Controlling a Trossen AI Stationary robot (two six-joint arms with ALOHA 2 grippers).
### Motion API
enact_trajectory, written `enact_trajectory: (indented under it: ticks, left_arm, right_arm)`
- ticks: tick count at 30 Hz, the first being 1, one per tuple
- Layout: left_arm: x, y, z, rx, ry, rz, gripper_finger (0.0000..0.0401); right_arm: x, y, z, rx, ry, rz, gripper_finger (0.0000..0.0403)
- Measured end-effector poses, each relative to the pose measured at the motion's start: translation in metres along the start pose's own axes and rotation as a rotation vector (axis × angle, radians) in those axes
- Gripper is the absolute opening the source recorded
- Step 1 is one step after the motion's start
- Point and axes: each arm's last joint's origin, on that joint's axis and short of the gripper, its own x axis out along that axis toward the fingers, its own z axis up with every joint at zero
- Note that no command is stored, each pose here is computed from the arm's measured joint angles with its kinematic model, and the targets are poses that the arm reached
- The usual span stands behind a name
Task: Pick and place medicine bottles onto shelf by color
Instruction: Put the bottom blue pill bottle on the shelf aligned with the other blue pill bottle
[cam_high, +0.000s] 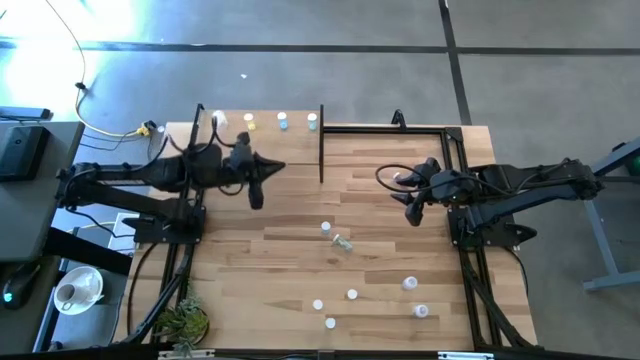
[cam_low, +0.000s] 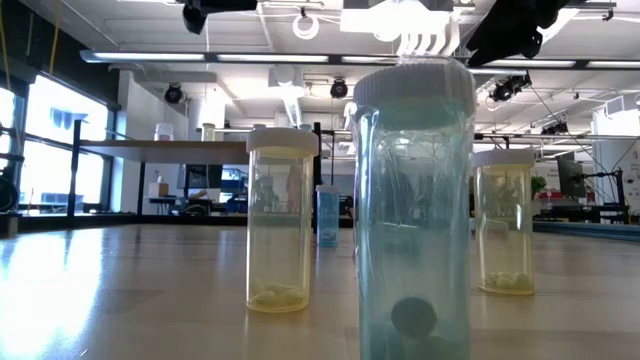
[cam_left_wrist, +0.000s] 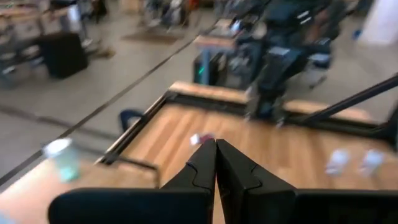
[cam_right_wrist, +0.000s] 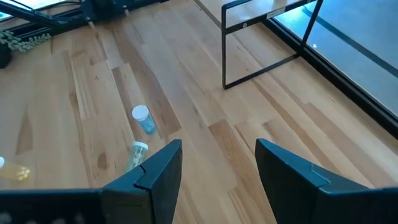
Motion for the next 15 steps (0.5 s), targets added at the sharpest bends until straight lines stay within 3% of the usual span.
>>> enact_trajectory:
  ticks: [8,15]
  left_arm:
    - [0.003,-0.014,-0.037,0.038,-0.227,-0.269,0.0]
    - [0.001,-0.019,-0.054,0.048,-0.326,-0.42,0.0001]
  right_arm:
    - [0.013,0.001,-0.011,0.027,0.057,-0.029,0.0195]
    - [0.028,0.0,-0.029,0.094,0.095,-0.053,0.0195]
